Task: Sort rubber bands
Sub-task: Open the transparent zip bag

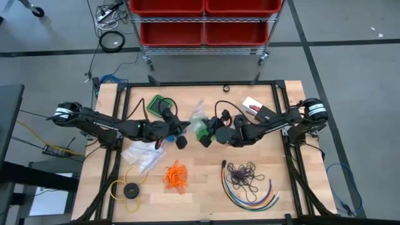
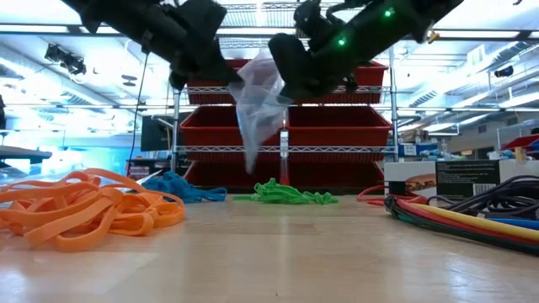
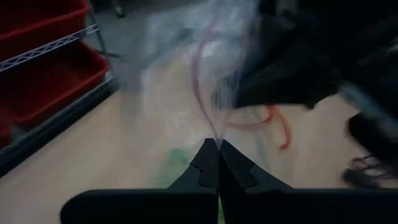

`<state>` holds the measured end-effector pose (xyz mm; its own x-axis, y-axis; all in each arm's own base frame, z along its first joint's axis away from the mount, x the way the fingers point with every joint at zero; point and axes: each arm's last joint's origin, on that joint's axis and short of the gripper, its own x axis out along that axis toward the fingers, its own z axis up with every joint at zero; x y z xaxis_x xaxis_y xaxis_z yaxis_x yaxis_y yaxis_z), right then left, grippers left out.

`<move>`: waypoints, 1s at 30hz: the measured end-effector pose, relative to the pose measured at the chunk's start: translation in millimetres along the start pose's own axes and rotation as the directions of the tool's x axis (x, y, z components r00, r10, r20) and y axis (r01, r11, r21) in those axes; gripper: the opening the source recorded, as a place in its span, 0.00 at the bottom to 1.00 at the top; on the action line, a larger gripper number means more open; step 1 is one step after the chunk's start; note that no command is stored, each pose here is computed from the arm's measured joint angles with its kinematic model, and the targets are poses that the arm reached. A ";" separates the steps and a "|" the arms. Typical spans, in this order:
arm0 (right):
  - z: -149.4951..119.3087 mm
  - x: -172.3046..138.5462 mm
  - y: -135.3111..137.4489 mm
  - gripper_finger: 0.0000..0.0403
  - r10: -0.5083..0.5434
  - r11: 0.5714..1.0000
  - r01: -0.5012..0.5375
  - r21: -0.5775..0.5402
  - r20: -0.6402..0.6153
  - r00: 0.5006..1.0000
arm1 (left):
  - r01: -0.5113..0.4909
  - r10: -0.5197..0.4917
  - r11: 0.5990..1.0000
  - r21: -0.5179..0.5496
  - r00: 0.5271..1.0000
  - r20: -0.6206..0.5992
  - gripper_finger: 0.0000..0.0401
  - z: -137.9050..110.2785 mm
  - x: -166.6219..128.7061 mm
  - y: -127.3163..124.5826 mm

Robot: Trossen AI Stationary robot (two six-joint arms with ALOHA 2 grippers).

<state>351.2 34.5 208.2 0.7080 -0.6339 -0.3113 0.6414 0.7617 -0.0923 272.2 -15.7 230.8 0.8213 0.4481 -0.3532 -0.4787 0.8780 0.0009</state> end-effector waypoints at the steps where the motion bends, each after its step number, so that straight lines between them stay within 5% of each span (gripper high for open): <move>1: -0.8 -1.8 -0.2 0.01 0.000 1.000 0.000 0.008 -0.012 1.000 | -0.008 0.008 1.000 0.005 1.000 -0.007 0.00 -0.9 0.0 0.5; 14: 8.1 -24.7 -12.3 0.00 0.128 0.991 -0.120 0.065 -0.140 0.982 | -0.071 0.072 0.997 0.030 0.996 -0.058 0.00 -7.6 -0.4 3.7; 22: 7.6 -26.2 -9.6 0.01 0.213 0.977 -0.209 0.043 -0.170 0.962 | 0.017 -0.015 1.000 0.022 0.995 -0.095 0.00 -9.3 -0.3 1.7; 30: 9.4 -34.0 -1.4 0.16 0.235 0.965 -0.247 -0.085 -0.129 0.963 | 0.090 -0.088 0.996 0.014 0.989 -0.118 0.00 -10.1 -0.4 -0.3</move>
<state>329.1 53.7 227.8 0.7945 -0.4145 -0.4437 0.4193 0.9031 -0.0927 268.8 -17.8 221.4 0.8175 0.3463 -0.4602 -0.3983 0.9171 -0.0174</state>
